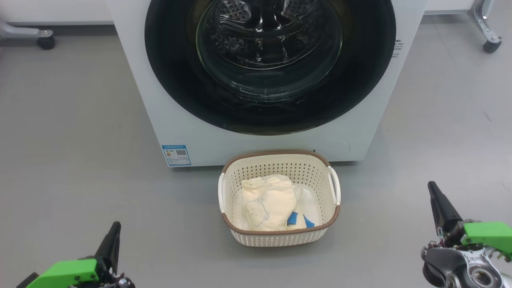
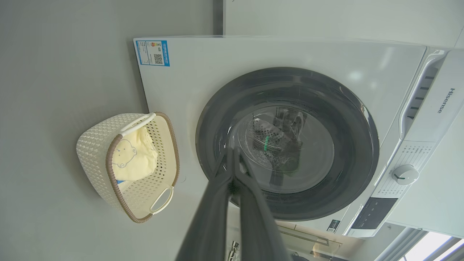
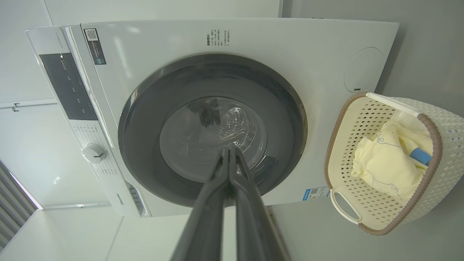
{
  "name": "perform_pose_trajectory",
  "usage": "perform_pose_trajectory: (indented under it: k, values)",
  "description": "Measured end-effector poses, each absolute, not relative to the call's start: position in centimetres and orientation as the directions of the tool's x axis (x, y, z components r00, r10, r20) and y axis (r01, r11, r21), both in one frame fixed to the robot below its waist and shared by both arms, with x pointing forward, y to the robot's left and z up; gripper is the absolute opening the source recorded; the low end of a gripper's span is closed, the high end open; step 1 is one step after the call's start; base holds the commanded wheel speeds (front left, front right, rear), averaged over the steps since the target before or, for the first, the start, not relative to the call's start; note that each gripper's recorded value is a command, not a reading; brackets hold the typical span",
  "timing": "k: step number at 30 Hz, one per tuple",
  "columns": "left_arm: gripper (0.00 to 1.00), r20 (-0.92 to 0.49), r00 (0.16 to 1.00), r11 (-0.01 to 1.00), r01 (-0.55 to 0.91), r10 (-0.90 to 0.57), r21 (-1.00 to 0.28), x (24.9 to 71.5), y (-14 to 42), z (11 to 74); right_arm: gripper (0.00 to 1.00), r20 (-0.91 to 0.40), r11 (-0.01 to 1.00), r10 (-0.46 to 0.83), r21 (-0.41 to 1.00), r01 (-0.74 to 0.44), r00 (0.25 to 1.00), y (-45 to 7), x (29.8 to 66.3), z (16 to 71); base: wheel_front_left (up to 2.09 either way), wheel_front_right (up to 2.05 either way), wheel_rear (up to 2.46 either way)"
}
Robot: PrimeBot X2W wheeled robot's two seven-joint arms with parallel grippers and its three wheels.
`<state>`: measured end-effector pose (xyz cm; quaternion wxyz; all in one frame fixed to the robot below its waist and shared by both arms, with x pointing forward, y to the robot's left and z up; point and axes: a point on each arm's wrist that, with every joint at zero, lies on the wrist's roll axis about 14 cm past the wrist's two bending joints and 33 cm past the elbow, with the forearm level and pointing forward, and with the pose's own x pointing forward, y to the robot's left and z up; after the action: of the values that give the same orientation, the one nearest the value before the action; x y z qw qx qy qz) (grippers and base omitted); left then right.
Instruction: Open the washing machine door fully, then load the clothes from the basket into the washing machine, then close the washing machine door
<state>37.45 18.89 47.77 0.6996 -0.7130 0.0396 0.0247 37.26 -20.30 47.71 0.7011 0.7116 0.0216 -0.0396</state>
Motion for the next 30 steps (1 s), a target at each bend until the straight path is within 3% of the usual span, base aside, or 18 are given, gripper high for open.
perform_pose_trajectory:
  k: [30]
  values:
    - [0.00, -0.091, 0.996, -0.018, -0.091, -0.022, -0.996, 37.45, 18.89, 47.77, 0.00, -0.087, -0.016, -0.025, 0.996, 0.086, 0.996, -20.30, 37.26, 47.71, 0.00, 0.00, 0.00]
